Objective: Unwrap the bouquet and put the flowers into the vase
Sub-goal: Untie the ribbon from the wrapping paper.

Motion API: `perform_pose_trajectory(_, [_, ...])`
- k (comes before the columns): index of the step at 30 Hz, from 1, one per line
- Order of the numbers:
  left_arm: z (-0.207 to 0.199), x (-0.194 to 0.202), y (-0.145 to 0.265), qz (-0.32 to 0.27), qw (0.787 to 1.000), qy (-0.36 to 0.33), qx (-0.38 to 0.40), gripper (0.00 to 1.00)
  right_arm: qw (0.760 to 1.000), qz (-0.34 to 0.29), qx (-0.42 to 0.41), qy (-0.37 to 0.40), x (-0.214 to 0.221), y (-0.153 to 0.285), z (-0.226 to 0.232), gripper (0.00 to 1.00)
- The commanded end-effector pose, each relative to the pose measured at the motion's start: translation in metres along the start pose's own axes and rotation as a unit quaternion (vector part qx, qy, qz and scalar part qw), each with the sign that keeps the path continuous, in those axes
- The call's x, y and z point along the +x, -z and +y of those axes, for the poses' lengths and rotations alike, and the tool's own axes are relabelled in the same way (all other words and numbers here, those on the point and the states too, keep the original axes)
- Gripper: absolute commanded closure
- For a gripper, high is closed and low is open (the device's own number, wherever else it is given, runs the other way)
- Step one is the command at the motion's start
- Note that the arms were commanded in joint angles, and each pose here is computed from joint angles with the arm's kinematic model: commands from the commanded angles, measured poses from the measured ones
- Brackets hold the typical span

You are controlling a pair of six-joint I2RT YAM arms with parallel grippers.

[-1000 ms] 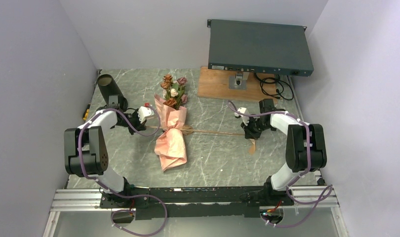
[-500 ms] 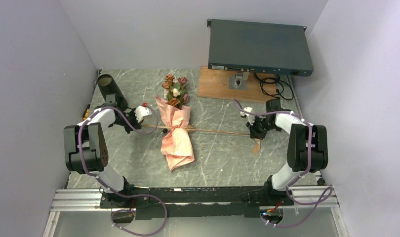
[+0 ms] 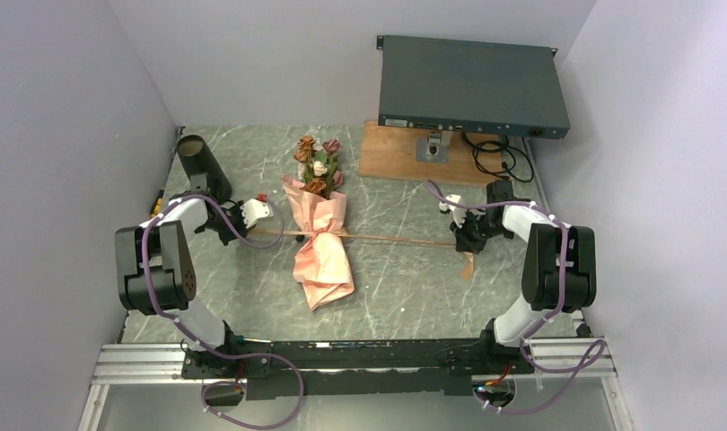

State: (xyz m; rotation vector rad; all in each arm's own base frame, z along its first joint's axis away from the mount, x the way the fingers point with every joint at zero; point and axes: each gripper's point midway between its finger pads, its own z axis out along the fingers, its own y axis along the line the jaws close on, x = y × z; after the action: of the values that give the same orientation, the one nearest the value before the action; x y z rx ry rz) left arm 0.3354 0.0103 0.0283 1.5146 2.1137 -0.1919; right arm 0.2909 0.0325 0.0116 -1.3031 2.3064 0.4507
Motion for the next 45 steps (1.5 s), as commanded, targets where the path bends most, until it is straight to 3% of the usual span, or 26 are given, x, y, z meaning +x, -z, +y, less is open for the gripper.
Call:
perform_pose_trajectory(1, [0.018, 0.048, 0.021, 0.097, 0.994, -0.028, -0.048, 1.0, 0.995, 0.098, 0.012, -0.018, 0.053, 0.009, -0.006, 1.0])
perform_pose_trajectory(6, [0.016, 0.057, 0.024, 0.107, 0.992, -0.04, -0.045, 1.0, 0.995, 0.095, 0.009, -0.018, 0.053, 0.008, -0.007, 1.0])
perform_pose_trajectory(10, [0.015, 0.032, 0.027, 0.051, 0.997, -0.043, -0.038, 1.0, 0.996, 0.087, -0.016, -0.02, 0.048, 0.009, -0.001, 1.0])
perform_pose_trajectory(11, [0.014, 0.02, 0.029, 0.029, 0.998, -0.044, -0.036, 0.9, 0.996, 0.083, -0.028, -0.023, 0.044, 0.01, 0.001, 1.0])
perform_pose_trajectory(12, [0.012, 0.009, 0.03, 0.011, 0.998, -0.048, -0.032, 0.78, 0.996, 0.077, -0.044, -0.028, 0.041, 0.01, 0.006, 0.92])
perform_pose_trajectory(13, [0.008, -0.004, 0.03, -0.006, 0.998, -0.056, -0.028, 0.67, 0.995, 0.074, -0.058, -0.031, 0.038, 0.011, 0.009, 0.78])
perform_pose_trajectory(14, [0.005, -0.017, 0.031, -0.023, 0.997, -0.063, -0.023, 0.6, 0.995, 0.07, -0.069, -0.033, 0.036, 0.012, 0.013, 0.64])
perform_pose_trajectory(17, [-0.01, -0.048, 0.028, -0.058, 0.995, -0.086, -0.006, 0.36, 0.995, 0.05, -0.082, -0.038, 0.024, 0.017, 0.018, 0.35])
perform_pose_trajectory(21, [-0.021, -0.084, 0.021, -0.085, 0.991, -0.099, -0.004, 0.35, 0.996, 0.018, -0.084, -0.032, -0.001, 0.02, 0.023, 0.18])
perform_pose_trajectory(26, [-0.039, -0.115, 0.006, -0.111, 0.987, -0.112, 0.018, 0.38, 0.996, -0.026, -0.079, -0.008, -0.048, 0.015, 0.027, 0.17])
perform_pose_trajectory(36, [-0.054, -0.14, -0.028, -0.118, 0.987, -0.104, 0.042, 0.43, 0.991, -0.087, -0.094, 0.036, -0.168, -0.042, 0.05, 0.19])
perform_pose_trajectory(45, [-0.063, -0.137, -0.041, -0.115, 0.986, -0.106, 0.055, 0.45, 0.985, -0.106, -0.125, 0.057, -0.22, -0.081, 0.074, 0.19])
